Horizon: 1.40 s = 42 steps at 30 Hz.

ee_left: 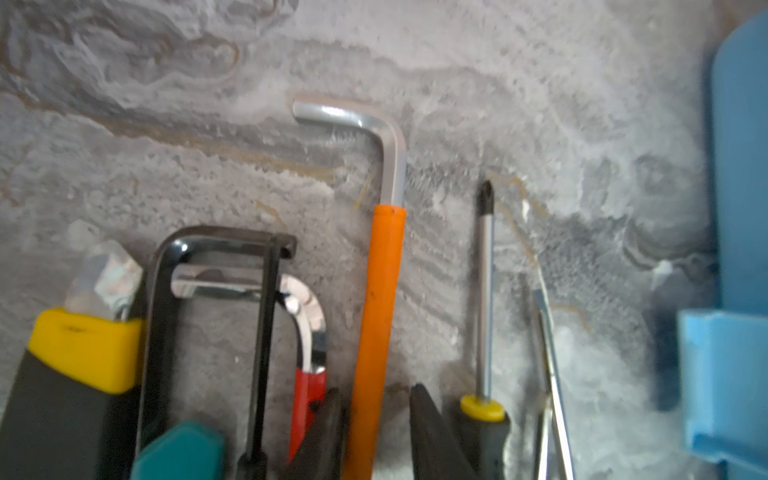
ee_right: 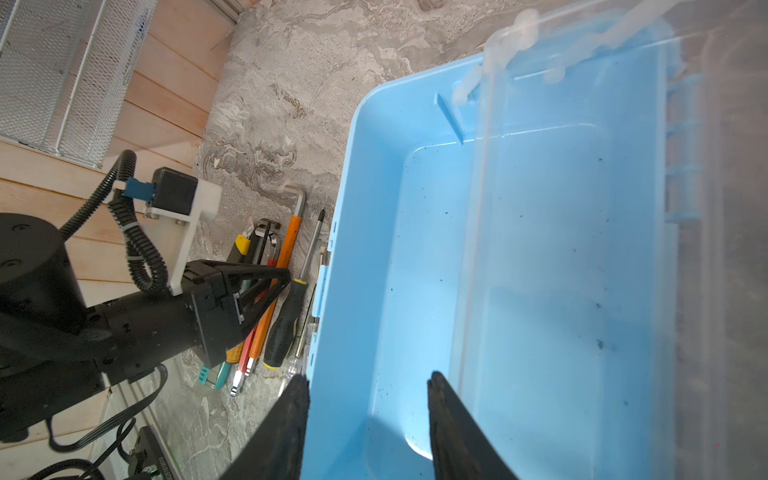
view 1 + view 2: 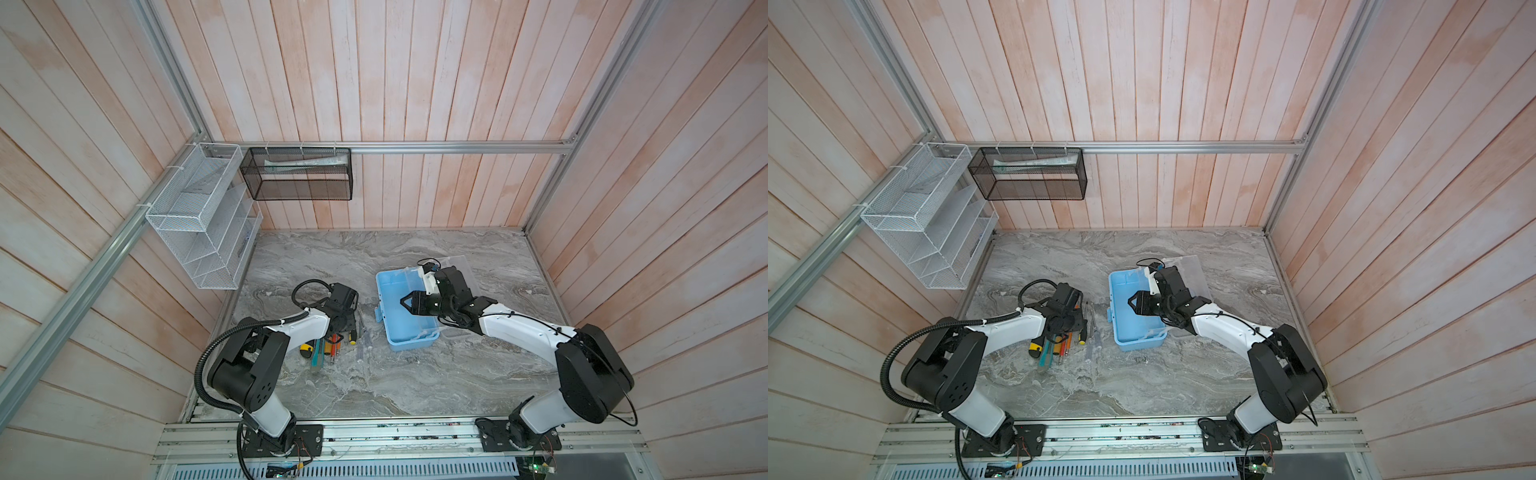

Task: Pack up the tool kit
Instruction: 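Lower the left gripper and grasp the orange-handled hex key, then carry the orange hex key over the box and release it inside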

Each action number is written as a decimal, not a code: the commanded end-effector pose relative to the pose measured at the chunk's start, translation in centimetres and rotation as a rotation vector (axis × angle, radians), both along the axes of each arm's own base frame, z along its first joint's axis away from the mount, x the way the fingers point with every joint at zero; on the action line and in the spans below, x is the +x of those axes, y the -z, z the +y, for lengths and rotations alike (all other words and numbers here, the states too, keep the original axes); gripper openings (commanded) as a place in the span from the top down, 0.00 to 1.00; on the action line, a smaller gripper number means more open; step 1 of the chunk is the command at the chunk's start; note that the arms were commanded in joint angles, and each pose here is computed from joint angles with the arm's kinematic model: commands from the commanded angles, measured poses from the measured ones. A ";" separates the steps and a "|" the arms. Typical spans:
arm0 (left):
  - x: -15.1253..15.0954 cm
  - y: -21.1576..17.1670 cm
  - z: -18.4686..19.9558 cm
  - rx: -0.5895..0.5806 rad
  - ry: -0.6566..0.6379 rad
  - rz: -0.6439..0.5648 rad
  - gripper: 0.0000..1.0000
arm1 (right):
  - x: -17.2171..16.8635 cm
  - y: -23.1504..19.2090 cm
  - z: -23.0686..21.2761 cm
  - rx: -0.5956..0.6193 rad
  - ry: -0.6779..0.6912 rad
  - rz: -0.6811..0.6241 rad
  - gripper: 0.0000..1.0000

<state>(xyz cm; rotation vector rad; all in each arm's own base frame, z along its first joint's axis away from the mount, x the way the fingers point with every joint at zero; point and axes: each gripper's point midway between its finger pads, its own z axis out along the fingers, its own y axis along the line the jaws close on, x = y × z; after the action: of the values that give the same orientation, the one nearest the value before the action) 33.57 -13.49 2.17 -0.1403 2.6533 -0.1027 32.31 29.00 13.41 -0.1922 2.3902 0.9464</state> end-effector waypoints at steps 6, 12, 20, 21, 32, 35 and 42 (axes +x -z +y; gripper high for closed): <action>-0.2 1.3 0.9 0.061 -0.020 0.055 0.81 | -0.3 1.6 -0.3 0.017 -0.010 0.050 0.53; -0.3 1.5 0.9 0.064 -0.021 0.063 0.96 | -0.1 1.7 -0.4 0.025 -0.010 0.057 0.53; 0.8 -5.0 -0.3 -0.037 -0.010 -0.066 1.00 | 0.1 0.3 -0.3 0.090 -0.015 0.047 0.53; 0.9 -6.1 -0.5 -0.056 -0.008 -0.088 1.00 | 0.2 0.1 -0.2 0.094 -0.014 0.040 0.53; 1.5 -19.4 -8.0 -0.563 0.077 -0.351 1.00 | 1.1 -5.1 -2.6 0.189 0.066 -0.050 0.55; 1.7 -20.7 -11.6 -0.649 0.122 -0.376 1.00 | 1.5 -6.5 -3.7 0.190 0.089 -0.081 0.55; 2.5 -18.8 -17.4 -0.724 0.182 -0.333 1.00 | 1.3 -6.9 -4.7 0.192 0.108 -0.090 0.55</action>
<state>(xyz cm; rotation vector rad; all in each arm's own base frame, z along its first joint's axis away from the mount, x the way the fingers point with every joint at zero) 34.77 -28.68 18.52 -0.0985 2.2677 -0.9351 33.72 24.71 20.38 -0.0440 2.1868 1.0935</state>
